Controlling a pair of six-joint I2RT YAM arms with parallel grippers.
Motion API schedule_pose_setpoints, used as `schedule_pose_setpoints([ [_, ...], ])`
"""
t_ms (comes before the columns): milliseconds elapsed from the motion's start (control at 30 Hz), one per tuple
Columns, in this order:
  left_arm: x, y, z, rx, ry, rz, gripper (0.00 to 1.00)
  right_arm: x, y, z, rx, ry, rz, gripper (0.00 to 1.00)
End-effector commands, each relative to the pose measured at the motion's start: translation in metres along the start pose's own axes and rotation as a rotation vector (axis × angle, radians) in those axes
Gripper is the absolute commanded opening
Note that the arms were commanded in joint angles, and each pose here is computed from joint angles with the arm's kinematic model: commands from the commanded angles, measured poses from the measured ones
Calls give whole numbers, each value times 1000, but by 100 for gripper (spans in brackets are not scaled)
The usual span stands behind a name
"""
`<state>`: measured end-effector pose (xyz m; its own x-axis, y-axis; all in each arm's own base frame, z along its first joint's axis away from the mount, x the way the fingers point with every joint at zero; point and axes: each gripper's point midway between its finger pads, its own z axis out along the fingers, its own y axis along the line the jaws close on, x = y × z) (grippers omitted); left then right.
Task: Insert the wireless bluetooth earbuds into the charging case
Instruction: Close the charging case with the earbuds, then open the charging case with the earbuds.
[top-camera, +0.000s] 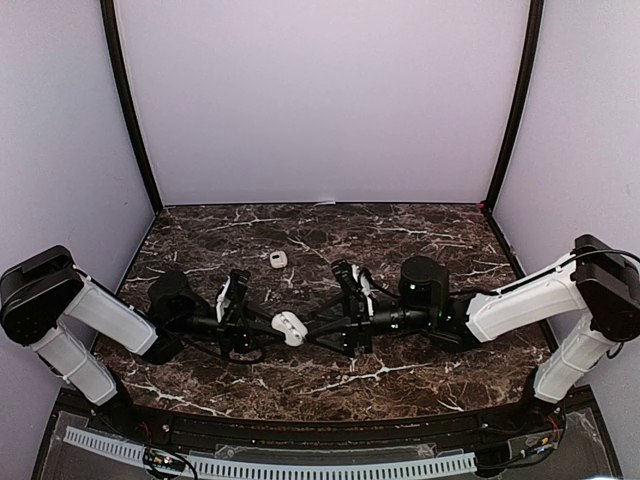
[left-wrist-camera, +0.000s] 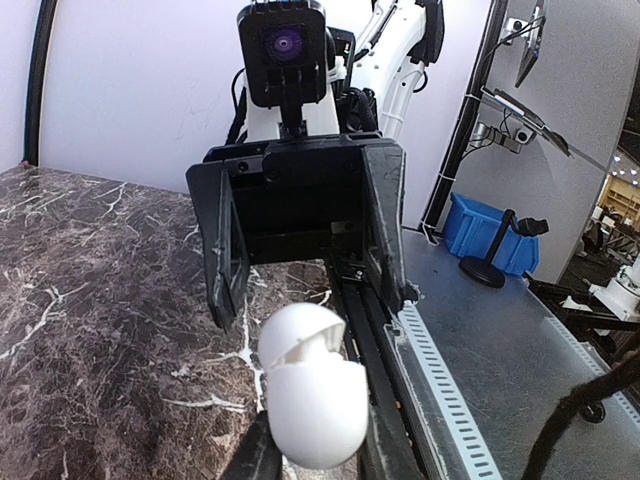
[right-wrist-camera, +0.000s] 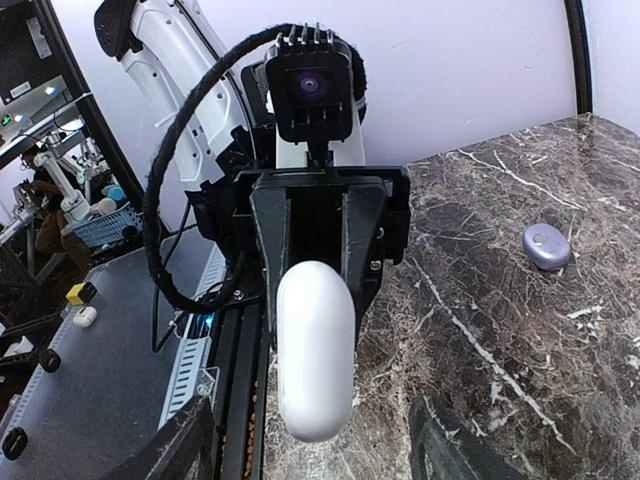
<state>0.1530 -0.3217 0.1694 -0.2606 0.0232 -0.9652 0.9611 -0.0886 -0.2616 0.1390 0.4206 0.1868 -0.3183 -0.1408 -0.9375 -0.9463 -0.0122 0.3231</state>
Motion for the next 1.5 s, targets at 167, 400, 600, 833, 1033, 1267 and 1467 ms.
schedule_pose_setpoints([
  [167, -9, -4, 0, 23, -18, 33, 12, -5, -5, 10, 54, 1, -31, 63],
  [400, -7, -6, 0, 35, -14, 27, 12, -6, -22, 6, 143, -2, -20, 55],
  [600, -7, -7, 0, 44, -11, 24, 12, -6, -27, 7, 151, 6, -8, 47],
  [833, -7, -8, 0, 48, -10, 26, 12, -5, -41, 3, 233, 12, 18, 50],
  [1033, -7, -7, 0, 45, -9, 24, 12, -13, -43, -11, 250, -41, 28, 51],
  [1267, -6, -6, 1, 44, -7, 22, 12, -11, -12, -2, 76, -29, -23, 58],
  [1467, -6, -6, 2, 48, -5, 18, 12, -8, 6, 11, -19, 1, -54, 61],
])
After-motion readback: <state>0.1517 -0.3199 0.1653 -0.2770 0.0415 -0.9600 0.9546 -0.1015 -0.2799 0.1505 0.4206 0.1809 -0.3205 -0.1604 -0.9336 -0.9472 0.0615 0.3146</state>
